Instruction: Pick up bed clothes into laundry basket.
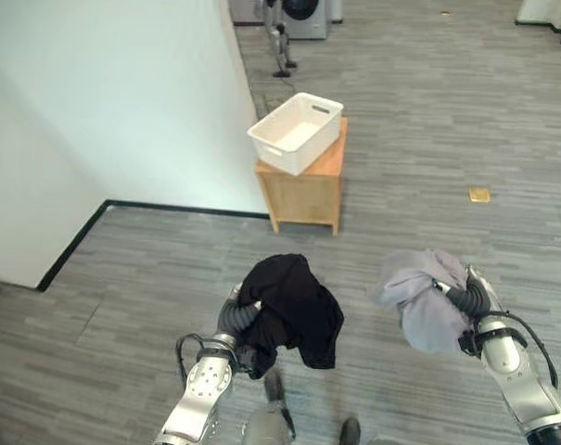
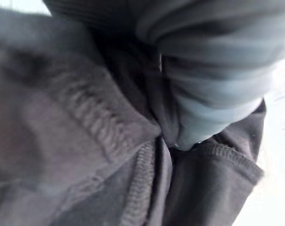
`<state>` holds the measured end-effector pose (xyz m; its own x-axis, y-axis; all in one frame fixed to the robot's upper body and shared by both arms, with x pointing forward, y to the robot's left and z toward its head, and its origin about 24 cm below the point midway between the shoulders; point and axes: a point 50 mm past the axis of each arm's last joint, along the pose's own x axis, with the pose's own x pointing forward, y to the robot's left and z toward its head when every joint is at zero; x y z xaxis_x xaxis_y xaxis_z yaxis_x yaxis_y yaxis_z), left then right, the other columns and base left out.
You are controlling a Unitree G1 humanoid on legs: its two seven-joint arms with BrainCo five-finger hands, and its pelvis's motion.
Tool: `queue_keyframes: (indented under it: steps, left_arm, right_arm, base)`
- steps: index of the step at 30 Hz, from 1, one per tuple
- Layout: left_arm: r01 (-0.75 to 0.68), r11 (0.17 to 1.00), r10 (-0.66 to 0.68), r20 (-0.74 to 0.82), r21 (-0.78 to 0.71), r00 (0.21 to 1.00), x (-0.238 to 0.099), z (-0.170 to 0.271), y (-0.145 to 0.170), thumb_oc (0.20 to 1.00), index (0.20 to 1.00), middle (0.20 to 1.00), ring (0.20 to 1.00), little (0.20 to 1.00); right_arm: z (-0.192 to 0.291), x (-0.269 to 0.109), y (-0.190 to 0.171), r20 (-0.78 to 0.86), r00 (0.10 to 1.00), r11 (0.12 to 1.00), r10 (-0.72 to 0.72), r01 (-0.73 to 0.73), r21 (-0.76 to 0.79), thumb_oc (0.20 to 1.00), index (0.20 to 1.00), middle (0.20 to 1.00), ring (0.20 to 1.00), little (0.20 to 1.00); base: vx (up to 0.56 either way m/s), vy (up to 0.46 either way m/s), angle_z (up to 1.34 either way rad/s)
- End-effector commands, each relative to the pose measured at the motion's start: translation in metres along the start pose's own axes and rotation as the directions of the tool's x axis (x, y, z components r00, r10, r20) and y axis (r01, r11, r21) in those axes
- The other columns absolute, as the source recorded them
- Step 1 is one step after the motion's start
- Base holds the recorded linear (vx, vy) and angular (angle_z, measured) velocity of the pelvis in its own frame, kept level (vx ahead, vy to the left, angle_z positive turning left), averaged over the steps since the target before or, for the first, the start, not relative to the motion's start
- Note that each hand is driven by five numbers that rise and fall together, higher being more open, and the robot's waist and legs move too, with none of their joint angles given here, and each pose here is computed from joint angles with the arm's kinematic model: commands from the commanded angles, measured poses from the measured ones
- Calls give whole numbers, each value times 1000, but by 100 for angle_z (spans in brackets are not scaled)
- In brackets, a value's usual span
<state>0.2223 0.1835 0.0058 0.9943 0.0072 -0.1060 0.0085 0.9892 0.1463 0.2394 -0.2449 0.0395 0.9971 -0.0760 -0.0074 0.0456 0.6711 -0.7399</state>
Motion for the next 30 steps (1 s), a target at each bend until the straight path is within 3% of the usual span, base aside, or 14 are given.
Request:
queue_keyframes:
  steps: [1,7,21,30]
  left_arm:
    - [-19,999,24,151,-31,988,3,29,8,200,200,200,200,200]
    - [-1,1000,2,107,-16,994,-3,22,11,200,200,200,200,200]
    - [-40,999,38,120,13,992,-2,25,21,200,200,200,200,200]
    - [-4,995,20,158,-102,987,-1,31,8,200,200,200,200,200]
  right_arm:
    - [21,7,-36,134,985,994,-107,109,-12,200,200,200,200,200]
    - [15,-1,-26,93,989,993,-114,116,-9,200,200,200,200,200]
    - [70,13,-57,328,910,967,-254,249,56,200,200,200,200,200]
    - [128,32,-81,549,786,942,-285,337,6,200,200,200,200,200]
  base:
    - [539,160,-16]
    - [473,186,-24]
    - [379,-14,61]
    - [264,-152,11]
